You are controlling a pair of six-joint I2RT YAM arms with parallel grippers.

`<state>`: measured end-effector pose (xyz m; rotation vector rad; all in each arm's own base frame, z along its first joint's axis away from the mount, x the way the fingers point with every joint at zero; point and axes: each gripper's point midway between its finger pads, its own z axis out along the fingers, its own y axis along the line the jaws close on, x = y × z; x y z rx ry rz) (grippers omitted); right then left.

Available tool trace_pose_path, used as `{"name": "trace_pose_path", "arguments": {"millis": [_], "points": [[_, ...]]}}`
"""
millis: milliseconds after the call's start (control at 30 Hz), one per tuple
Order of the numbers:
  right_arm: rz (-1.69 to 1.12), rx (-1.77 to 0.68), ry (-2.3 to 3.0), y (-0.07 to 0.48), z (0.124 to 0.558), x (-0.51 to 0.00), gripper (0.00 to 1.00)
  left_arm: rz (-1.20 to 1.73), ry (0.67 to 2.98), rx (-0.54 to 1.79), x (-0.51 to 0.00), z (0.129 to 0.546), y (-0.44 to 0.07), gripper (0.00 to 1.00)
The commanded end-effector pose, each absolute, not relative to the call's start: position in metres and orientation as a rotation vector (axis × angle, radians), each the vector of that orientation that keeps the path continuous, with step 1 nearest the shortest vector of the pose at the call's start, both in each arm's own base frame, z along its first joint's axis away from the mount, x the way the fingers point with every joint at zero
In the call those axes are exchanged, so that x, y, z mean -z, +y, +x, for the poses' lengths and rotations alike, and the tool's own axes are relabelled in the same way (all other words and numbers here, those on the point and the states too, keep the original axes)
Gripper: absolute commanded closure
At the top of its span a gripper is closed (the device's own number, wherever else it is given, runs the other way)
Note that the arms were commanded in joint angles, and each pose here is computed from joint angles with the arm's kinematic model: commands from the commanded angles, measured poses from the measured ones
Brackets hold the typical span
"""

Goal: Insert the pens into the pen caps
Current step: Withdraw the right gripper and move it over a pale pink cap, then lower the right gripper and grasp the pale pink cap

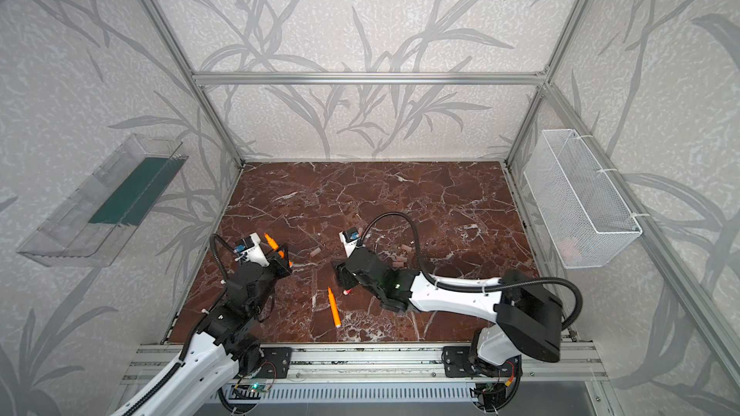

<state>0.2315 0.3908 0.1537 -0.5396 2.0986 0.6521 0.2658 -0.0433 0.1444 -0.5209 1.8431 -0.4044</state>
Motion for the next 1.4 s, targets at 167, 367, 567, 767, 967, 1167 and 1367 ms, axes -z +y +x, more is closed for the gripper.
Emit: {"name": "trace_pose_path", "arguments": {"millis": [167, 367, 567, 767, 967, 1167, 1367], "points": [[-0.680, -0.502, 2.251, 0.447, 0.249, -0.098, 0.34, -0.724, 1.961, 0.336, -0.092, 0.259, -0.011, 1.00], [-0.701, -0.262, 2.288, 0.470, 0.287, -0.068, 0.28, -0.749, 1.954, 0.318, -0.089, 0.257, -0.003, 1.00], [-0.659, -0.179, 2.335, 0.476, 0.322, -0.044, 0.28, -0.742, 1.947, 0.344, -0.090, 0.259, -0.004, 1.00], [-0.666, -0.169, 2.351, 0.483, 0.333, -0.036, 0.27, -0.731, 1.941, 0.349, -0.093, 0.262, -0.004, 1.00], [-0.661, -0.111, 2.356, 0.476, 0.336, -0.030, 0.28, -0.725, 1.941, 0.352, -0.095, 0.264, -0.005, 1.00], [-0.638, -0.099, 2.353, 0.461, 0.331, -0.030, 0.39, -0.720, 1.942, 0.365, -0.095, 0.264, -0.006, 1.00], [-0.600, -0.103, 2.326, 0.446, 0.328, -0.040, 0.47, -0.719, 1.942, 0.381, -0.095, 0.264, -0.007, 1.00]]}}
